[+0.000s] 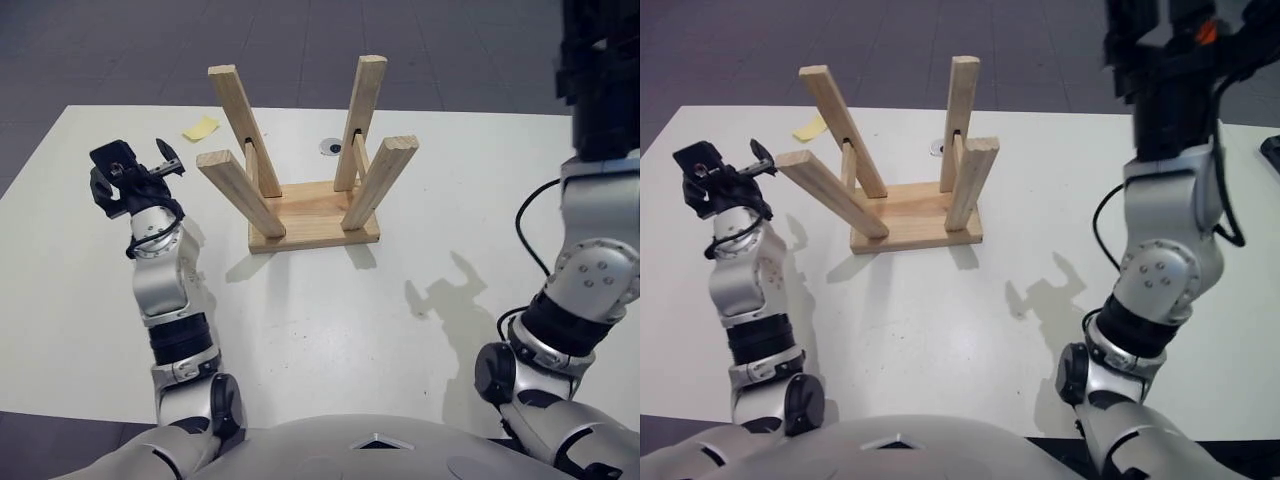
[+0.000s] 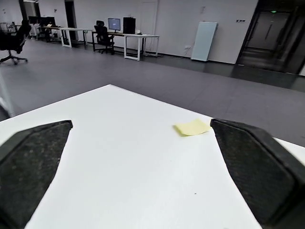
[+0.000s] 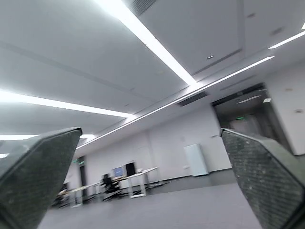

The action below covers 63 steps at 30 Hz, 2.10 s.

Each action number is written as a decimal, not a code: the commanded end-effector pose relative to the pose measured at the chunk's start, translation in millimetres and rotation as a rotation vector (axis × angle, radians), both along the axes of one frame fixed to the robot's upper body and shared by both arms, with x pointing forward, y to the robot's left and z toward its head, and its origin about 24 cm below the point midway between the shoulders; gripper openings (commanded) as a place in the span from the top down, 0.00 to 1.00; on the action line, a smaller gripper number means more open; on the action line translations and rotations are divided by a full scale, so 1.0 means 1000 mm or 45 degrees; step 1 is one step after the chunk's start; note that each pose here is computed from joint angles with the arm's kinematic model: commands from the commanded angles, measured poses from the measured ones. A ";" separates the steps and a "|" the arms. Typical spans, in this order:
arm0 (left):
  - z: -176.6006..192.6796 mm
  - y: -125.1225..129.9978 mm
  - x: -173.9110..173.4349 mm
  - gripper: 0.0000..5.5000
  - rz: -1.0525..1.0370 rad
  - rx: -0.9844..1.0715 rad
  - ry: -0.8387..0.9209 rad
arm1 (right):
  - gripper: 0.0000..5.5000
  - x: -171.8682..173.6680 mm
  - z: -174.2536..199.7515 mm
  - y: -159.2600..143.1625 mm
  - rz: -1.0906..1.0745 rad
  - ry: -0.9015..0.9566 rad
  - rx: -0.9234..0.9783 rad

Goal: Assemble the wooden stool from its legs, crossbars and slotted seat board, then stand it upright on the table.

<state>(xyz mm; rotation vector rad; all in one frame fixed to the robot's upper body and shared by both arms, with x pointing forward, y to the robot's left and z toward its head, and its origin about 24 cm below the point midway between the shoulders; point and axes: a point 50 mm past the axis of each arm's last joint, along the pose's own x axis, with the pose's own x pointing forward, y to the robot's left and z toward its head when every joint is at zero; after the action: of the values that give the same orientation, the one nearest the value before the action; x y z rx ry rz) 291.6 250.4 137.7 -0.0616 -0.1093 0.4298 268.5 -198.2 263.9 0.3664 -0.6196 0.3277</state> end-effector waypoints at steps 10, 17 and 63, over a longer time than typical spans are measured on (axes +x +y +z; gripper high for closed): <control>0.058 0.054 -0.059 0.02 -1.380 -0.122 -0.277 | 0.02 -0.018 -0.066 -0.002 0.658 0.321 -0.617; 0.038 0.005 -0.059 0.02 -1.737 -0.103 -0.047 | 0.02 0.000 -0.092 0.000 0.822 0.439 -0.676; 0.060 -0.064 -0.026 0.69 -2.224 -0.644 0.702 | 0.71 0.013 -0.015 0.075 1.428 1.133 -0.658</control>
<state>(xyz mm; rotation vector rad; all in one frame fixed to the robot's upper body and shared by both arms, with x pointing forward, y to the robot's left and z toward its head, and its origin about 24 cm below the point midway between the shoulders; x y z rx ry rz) 261.8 226.3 208.5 -0.4017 0.2818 -1.1229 274.6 -163.0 228.2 0.2873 0.4239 1.1135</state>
